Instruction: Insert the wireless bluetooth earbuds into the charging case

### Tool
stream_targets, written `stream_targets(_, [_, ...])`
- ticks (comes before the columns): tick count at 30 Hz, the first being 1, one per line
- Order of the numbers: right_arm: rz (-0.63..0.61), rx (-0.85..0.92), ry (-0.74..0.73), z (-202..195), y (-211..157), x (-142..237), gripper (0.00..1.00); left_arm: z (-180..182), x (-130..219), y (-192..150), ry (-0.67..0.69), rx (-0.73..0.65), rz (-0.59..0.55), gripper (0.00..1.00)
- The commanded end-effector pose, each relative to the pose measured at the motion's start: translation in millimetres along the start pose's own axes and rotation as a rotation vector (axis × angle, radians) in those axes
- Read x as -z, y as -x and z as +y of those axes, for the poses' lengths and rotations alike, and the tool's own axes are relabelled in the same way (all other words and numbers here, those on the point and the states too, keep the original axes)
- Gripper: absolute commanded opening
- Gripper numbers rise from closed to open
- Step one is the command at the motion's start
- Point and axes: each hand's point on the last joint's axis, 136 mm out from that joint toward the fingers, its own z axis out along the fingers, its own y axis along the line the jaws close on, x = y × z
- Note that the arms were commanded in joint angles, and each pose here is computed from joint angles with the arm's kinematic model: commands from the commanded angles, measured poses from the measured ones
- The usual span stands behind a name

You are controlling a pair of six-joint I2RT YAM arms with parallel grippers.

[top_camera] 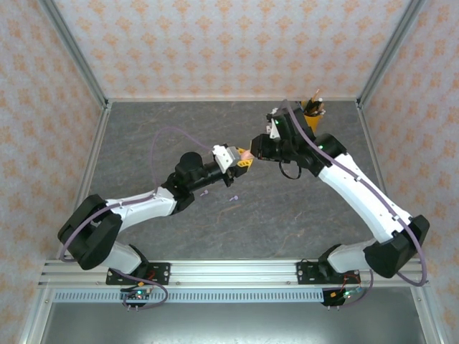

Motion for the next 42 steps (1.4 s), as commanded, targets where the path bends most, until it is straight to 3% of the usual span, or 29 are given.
stream_targets(1, [-0.042,-0.037,-0.060,-14,-1,11,0.25,20,-6,31,0.066,0.008,-0.077,0.00])
stream_targets(3, [-0.117,-0.071,-0.153,-35,8,19,0.34,25,-13,23,0.082,0.035,-0.041,0.00])
stream_targets(6, [-0.188,-0.130,-0.258,-64,14,26,0.40,34,-29,3,0.105,0.112,0.035,0.00])
stream_targets(16, [-0.199,-0.261,-0.363,-117,-7,10,0.40,62,-97,-81,0.212,0.479,0.280,0.00])
stream_targets(20, [-0.188,-0.267,-0.377,-123,-13,3,0.41,66,-120,-120,0.265,0.688,0.449,0.00])
stream_targets(24, [-0.171,-0.270,-0.394,-129,-17,-5,0.41,51,-149,-139,0.182,0.841,0.535,0.00])
stream_targets(34, [-0.144,-0.275,-0.415,-135,-23,-16,0.42,39,-159,-187,0.209,1.006,0.696,0.03])
stream_targets(42, [-0.124,-0.272,-0.429,-133,-21,-15,0.46,35,-151,-217,0.272,1.080,0.790,0.16])
